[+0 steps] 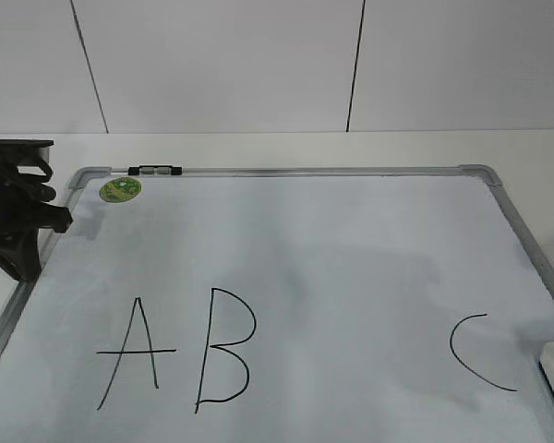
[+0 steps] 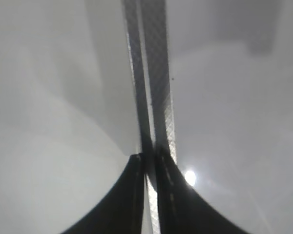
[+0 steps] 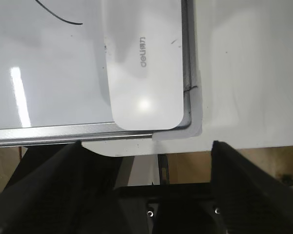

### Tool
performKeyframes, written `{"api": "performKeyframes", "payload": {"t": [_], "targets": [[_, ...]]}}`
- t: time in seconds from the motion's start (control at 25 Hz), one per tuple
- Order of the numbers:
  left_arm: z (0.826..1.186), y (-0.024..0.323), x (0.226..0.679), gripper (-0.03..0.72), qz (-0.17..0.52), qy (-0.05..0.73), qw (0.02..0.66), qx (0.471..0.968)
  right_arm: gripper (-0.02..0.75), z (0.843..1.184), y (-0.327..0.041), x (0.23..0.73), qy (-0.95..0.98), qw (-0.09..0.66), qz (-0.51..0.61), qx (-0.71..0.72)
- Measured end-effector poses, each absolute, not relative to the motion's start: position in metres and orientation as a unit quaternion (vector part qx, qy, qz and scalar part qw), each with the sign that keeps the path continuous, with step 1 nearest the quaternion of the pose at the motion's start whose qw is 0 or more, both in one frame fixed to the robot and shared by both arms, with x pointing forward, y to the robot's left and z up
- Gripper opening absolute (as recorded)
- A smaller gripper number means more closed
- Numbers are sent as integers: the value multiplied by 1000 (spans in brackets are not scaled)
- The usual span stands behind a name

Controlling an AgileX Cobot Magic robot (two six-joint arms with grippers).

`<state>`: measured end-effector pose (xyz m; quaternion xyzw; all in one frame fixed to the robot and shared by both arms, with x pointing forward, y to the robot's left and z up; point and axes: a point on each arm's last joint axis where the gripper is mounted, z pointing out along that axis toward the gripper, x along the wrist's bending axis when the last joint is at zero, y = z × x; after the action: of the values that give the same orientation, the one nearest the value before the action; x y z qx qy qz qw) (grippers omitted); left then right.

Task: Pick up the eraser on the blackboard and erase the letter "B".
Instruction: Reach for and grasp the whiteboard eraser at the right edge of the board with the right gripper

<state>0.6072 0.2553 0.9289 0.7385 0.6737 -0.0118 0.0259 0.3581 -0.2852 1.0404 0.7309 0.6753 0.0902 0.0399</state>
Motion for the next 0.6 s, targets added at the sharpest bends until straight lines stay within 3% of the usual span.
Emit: {"api": "performKeyframes", "payload": {"t": [0.6], "targets": [[929,255,607,25,-13,674,26,738,655,994,-281,415,672,0,39,739]]}}
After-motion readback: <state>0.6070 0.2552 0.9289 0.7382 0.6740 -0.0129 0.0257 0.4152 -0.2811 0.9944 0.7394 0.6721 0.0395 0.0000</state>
